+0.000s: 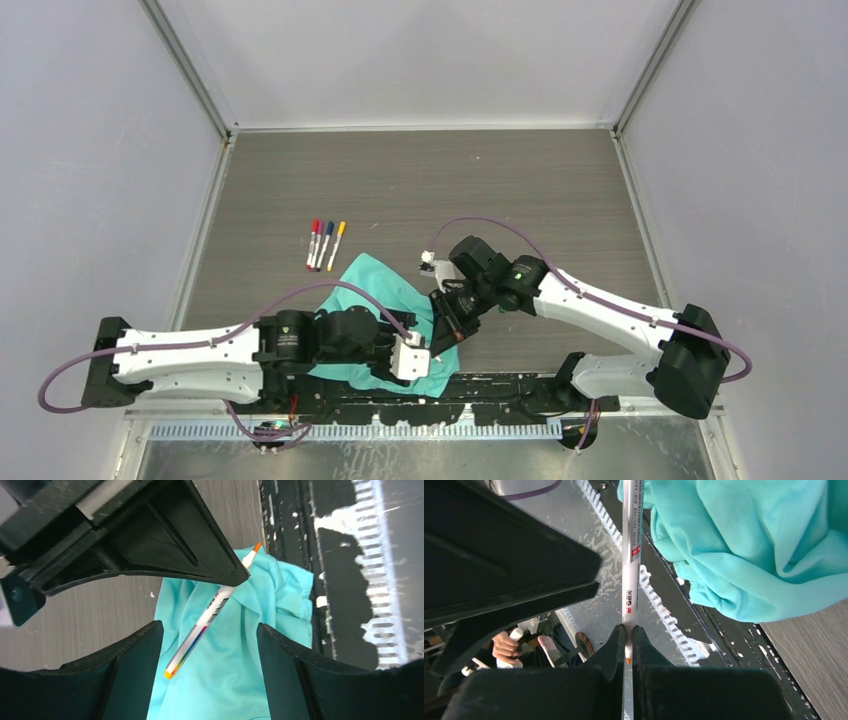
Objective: Insert the pens into the pen caps
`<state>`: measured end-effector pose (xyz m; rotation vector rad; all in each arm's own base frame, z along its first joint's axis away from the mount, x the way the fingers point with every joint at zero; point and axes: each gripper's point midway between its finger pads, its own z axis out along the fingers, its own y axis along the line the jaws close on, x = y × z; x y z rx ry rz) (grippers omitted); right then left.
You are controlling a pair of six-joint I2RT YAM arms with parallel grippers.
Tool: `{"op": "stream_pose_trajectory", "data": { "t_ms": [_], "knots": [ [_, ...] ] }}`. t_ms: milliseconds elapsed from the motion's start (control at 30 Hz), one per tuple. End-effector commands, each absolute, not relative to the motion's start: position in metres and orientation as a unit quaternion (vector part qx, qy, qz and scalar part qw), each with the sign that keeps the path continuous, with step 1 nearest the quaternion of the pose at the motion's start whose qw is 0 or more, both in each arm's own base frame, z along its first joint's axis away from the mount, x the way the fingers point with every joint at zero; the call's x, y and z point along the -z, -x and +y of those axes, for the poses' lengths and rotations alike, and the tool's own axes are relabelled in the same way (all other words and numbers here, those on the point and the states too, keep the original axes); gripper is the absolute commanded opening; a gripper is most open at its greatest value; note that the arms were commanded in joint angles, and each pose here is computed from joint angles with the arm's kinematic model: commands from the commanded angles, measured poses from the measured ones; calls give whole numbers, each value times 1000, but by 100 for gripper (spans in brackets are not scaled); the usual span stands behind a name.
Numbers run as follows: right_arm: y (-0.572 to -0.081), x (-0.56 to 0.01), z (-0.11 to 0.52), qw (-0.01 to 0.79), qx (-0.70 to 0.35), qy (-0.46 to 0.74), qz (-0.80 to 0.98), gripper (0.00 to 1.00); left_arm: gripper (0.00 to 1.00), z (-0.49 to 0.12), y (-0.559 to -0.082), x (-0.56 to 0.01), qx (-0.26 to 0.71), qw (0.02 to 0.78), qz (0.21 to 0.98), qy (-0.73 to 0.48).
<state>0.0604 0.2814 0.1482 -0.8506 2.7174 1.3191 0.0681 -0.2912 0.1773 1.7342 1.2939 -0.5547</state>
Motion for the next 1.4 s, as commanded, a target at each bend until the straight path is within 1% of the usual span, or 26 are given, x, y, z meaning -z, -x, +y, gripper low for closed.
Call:
{"op": "stream_pose_trajectory", "data": {
  "t_ms": [0,133,333,500,600,667,733,767,800,867,900,933,967,1033,1167,1267,1367],
  "knots": [
    [-58,-177,294,3,-459,287,841,1,69,-294,-80,-175,161,459,504,-713],
    [-55,-184,298,1,-473,288,832,1,61,-297,-80,-170,136,458,499,-723],
    [-53,-187,299,3,-479,288,829,1,43,-305,-76,-167,120,457,490,-732],
    [-54,-190,300,8,-486,284,827,1,26,-307,-73,-160,105,453,487,-740],
    [-57,-190,300,18,-480,279,832,1,11,-307,-73,-159,98,454,487,-740],
    [-63,-189,300,34,-471,273,838,1,2,-307,-75,-160,96,458,491,-735],
    [-74,-190,299,58,-458,263,847,1,0,-306,-77,-165,96,465,500,-725],
    [-80,-190,297,70,-452,256,851,5,0,-305,-77,-168,98,468,503,-720],
    [-88,-190,293,85,-446,247,856,16,0,-303,-78,-170,98,472,507,-715],
    [-111,-185,281,120,-416,221,874,42,0,-301,-82,-179,101,485,517,-698],
    [-125,-180,272,140,-394,201,886,51,0,-300,-84,-182,105,489,523,-690],
    [-138,-176,263,157,-373,181,896,59,0,-298,-87,-186,112,492,533,-679],
    [-154,-170,250,175,-349,154,908,64,0,-295,-94,-189,118,492,549,-665],
    [-184,-159,223,212,-298,100,925,67,0,-290,-108,-202,143,496,579,-631],
    [-224,-133,167,272,-172,14,947,67,0,-273,-152,-230,175,512,652,-531],
    [-238,-116,133,293,-99,-28,951,65,0,-255,-183,-245,200,508,706,-451],
    [-244,-100,112,298,-60,-46,952,65,0,-234,-213,-255,230,494,754,-368]
  ]
}}
